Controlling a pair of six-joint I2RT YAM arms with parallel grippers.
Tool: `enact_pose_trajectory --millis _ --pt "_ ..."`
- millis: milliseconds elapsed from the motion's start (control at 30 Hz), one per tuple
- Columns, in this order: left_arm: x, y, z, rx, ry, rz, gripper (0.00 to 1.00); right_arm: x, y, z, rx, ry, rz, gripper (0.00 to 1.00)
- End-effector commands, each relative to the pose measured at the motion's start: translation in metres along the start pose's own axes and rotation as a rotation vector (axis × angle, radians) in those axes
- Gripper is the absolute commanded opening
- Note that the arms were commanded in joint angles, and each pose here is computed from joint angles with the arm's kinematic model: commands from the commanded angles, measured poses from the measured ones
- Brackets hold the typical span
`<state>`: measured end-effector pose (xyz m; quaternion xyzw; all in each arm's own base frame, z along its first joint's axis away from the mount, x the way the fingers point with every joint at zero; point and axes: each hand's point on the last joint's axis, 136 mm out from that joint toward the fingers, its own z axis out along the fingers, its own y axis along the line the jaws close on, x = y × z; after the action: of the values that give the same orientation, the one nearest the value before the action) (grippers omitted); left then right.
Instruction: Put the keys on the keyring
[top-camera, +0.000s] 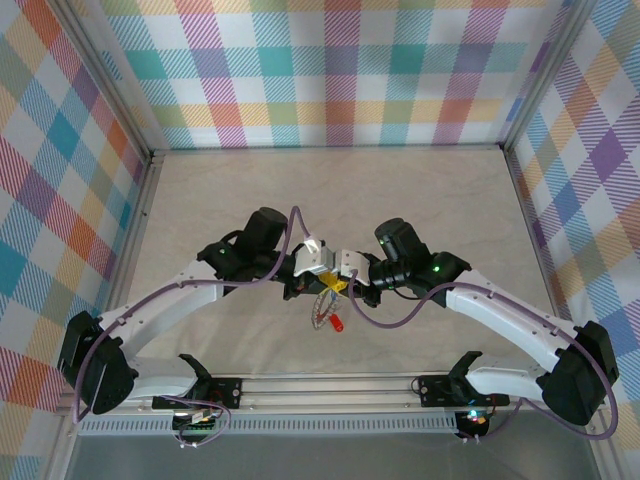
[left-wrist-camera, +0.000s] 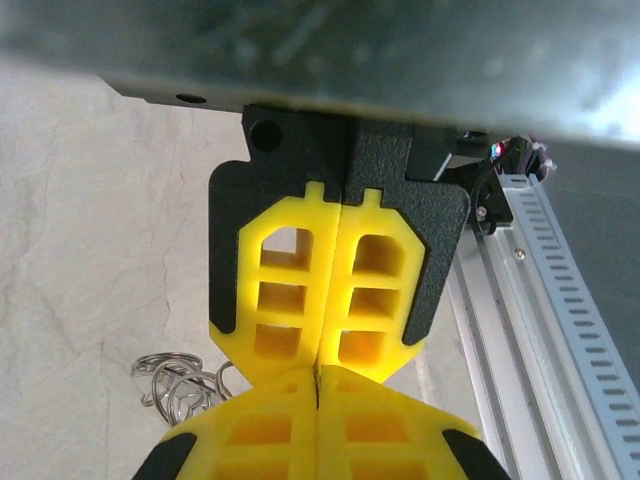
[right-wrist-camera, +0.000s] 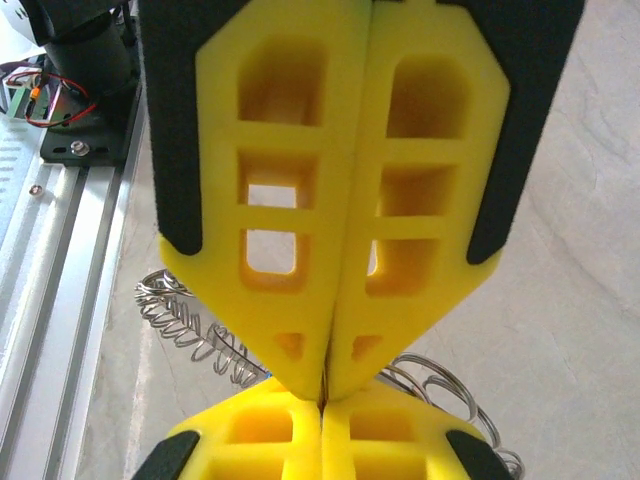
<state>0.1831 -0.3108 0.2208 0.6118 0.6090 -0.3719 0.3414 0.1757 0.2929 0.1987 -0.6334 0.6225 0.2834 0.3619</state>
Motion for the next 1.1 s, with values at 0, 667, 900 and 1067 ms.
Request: enact_pose_trajectory --millis 0,667,900,1067 --pt "0.003 -0.008 -0.001 0.039 0.026 -0.012 0.00 -0.019 -0.003 -0.009 0.031 -0.074 -0.061 0.17" --pt "-0.025 -0.015 -0.017 0.011 -0.145 0.084 0.00 -0.014 0.011 -0.002 -0.036 -0.121 -0.015 0.23" --pt "-0.023 -0.010 -0.017 -0.030 -0.154 0.098 0.00 -0.025 0.023 -0.007 -0.099 -0.175 -0.022 0.24" --pt "-0.025 -0.010 -0.019 -0.041 -0.168 0.110 0.00 -0.027 0.030 -0.009 -0.145 -0.180 -0.017 0.24"
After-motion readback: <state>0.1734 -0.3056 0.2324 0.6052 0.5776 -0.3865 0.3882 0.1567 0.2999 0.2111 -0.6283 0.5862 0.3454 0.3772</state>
